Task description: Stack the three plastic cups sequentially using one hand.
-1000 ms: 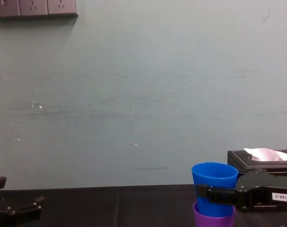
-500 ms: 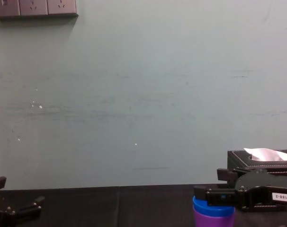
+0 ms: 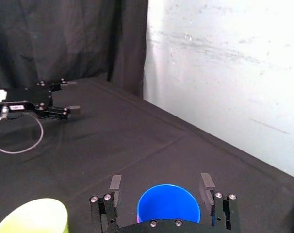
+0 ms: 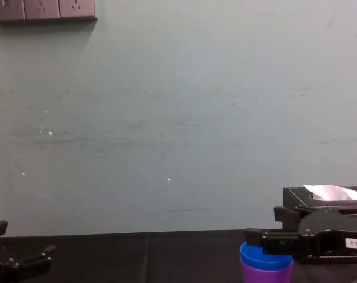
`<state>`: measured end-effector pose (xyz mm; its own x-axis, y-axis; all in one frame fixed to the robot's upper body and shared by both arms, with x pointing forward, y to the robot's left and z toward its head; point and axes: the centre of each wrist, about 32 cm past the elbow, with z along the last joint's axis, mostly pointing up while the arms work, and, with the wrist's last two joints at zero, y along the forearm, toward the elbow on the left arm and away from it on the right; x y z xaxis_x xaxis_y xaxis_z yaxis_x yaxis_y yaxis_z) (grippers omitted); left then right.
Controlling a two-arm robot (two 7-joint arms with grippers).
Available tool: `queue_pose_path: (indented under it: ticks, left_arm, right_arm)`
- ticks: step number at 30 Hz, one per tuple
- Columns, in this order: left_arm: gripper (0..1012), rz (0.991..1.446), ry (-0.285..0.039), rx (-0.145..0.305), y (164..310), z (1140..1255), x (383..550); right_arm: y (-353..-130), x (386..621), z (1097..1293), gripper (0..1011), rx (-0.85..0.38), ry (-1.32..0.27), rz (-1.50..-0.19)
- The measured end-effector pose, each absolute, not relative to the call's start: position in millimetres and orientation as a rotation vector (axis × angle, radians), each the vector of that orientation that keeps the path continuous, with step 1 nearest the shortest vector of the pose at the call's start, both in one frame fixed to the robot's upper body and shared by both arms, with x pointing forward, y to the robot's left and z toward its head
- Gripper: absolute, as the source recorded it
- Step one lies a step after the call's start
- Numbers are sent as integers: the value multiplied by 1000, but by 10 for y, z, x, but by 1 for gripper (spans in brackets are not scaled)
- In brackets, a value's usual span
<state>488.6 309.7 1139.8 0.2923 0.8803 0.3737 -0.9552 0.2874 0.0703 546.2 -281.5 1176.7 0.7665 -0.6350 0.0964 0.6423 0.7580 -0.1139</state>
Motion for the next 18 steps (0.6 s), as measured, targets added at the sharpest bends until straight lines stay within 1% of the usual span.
queue_pose_path:
  ticks: [3, 9, 12, 18]
  left_arm:
    - [1010, 1248, -285, 304, 3097, 11398, 4886]
    - [1010, 1248, -285, 304, 3097, 11398, 4886]
    - [1010, 1248, -285, 304, 3097, 11398, 4886]
    - [1010, 1248, -285, 304, 3097, 11398, 4886]
  right_arm:
    - [-2850, 5412, 11776, 1003, -134, -61, -692]
    - [-2968, 5241, 11783, 1003, -117, -88, -668]
    - [-3038, 5117, 11766, 1003, -112, -105, -648]
    - [-3088, 4945, 11717, 1002, -111, -120, -614]
